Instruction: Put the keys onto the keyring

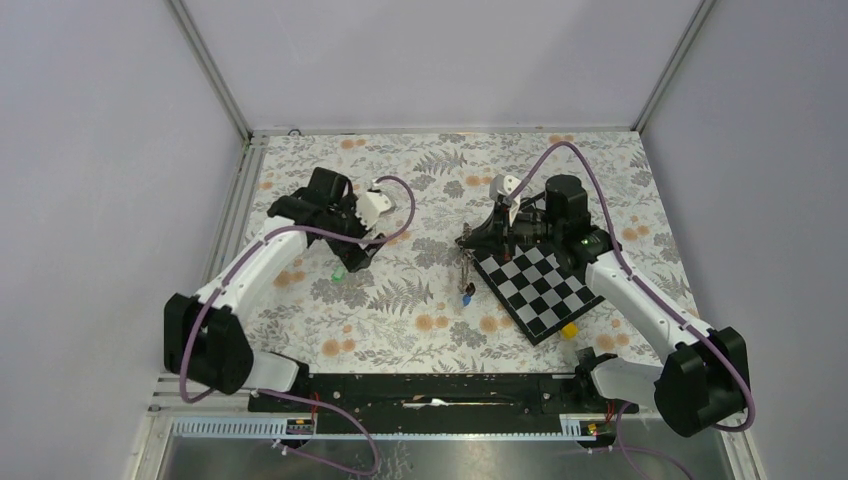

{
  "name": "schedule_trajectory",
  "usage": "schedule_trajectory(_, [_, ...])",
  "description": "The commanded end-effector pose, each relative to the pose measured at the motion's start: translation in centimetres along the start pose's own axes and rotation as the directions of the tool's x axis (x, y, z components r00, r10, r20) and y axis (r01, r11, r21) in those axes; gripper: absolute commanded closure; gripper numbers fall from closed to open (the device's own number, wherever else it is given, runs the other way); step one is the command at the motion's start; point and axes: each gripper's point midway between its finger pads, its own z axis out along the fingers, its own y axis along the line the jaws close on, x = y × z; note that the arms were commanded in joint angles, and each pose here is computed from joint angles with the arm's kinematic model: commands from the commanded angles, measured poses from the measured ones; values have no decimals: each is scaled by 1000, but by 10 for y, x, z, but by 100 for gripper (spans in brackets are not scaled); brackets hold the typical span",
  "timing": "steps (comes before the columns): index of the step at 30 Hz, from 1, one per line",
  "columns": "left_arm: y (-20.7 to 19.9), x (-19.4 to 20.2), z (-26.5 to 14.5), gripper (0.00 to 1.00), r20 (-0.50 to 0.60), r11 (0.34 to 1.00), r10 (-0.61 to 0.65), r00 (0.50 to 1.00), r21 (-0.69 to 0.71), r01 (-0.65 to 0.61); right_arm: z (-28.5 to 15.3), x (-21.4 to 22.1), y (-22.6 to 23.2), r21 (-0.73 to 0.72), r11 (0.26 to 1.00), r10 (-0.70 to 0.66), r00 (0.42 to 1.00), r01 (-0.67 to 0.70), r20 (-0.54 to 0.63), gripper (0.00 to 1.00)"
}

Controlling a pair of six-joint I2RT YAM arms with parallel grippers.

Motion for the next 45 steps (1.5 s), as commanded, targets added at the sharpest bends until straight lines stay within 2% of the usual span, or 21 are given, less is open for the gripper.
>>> schedule_trajectory(1, [36, 48, 2, 10, -169, 989, -125, 978, -95, 111, -6, -29, 8, -25, 994, -106, 993, 108, 52, 100])
schedule_trajectory(6, [61, 60, 15, 16, -198, 987, -148, 969, -97, 130, -5, -23, 8, -34, 994, -101, 994, 103, 47, 100])
schedule_trajectory(10, [66, 72, 32, 22, -235, 991, -134, 963, -22, 133, -6, -21, 7, -33, 994, -100, 994, 101, 44, 100])
schedule_trajectory(15, [63, 84, 44, 26, -213, 992, 23, 977, 123, 3, -6, -16, 3, -37, 996, -78, 996, 79, 41, 100])
schedule_trajectory(18, [64, 84, 49, 33, -170, 979, 121, 978, 184, -89, -6, -12, 0, -36, 997, -64, 997, 66, 40, 100])
schedule_trajectory(22, [67, 84, 58, 36, -152, 961, 182, 971, 239, -142, -10, -11, -6, -27, 999, -42, 998, 43, 55, 100])
schedule_trajectory(27, [67, 89, 70, 41, -161, 935, 216, 963, 319, -157, -13, -10, -9, -21, 999, -32, 997, 34, 63, 100])
schedule_trajectory(34, [65, 96, 77, 46, -151, 913, 271, 951, 355, -204, -13, -7, -8, -39, 999, -27, 997, 30, 68, 100])
schedule_trajectory(45, [57, 101, 77, 67, -154, 902, 263, 952, 389, -186, -12, -4, -9, -46, 999, -21, 997, 24, 69, 100])
